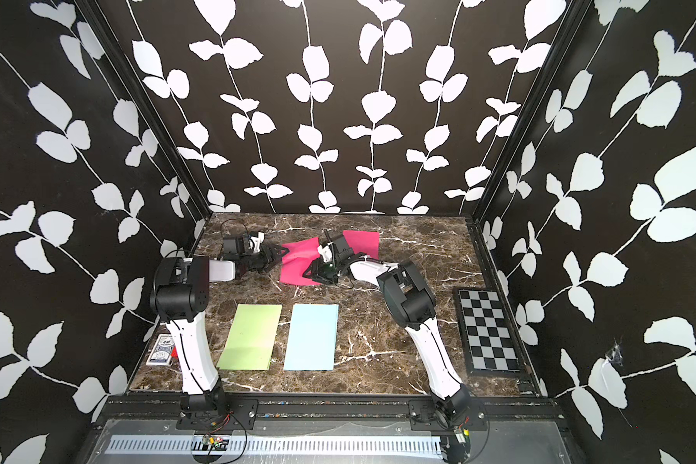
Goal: Sort the scattered colored papers by color
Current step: Pick up the colored paper from the center of the board.
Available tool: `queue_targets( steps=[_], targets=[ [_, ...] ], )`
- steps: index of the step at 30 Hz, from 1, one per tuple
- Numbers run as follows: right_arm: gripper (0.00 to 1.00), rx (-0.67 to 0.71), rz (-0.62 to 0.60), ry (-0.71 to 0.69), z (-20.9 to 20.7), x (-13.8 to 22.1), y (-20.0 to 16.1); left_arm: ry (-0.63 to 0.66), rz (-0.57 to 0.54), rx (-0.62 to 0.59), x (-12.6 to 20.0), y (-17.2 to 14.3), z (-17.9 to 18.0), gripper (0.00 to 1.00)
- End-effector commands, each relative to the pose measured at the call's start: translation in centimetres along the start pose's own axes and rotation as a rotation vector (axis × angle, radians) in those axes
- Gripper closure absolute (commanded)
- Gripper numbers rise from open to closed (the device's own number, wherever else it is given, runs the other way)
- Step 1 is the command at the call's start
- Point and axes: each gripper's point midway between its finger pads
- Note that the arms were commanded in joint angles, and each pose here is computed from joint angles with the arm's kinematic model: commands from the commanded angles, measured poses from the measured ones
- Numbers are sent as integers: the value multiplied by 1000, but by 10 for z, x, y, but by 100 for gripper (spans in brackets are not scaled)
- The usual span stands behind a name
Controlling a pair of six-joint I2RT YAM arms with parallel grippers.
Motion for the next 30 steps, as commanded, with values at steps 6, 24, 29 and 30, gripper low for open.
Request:
queue_targets(
  steps=[6,24,29,30],
  targets=[
    [51,-50,26,-44,-25,-12,-7,-88,-14,-16,1,4,-14,32],
    [51,-56,30,-40,-25,-11,-8,146,-44,-80,20,12,12,26],
    [51,-57,29,-38,-24,-11,-7,159,-28,-67,17,8,19,25],
    [51,-57,30,-37,-24,-11,-6,153,-19,-63,15,7,19,25]
  ],
)
Point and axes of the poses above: each gripper's point midway between its finger pads, its own x axis back along the fingers, its own z axis along the line the jaws close on, y = z × x, and after that the axes turned 8 degrees about -x, right-handed
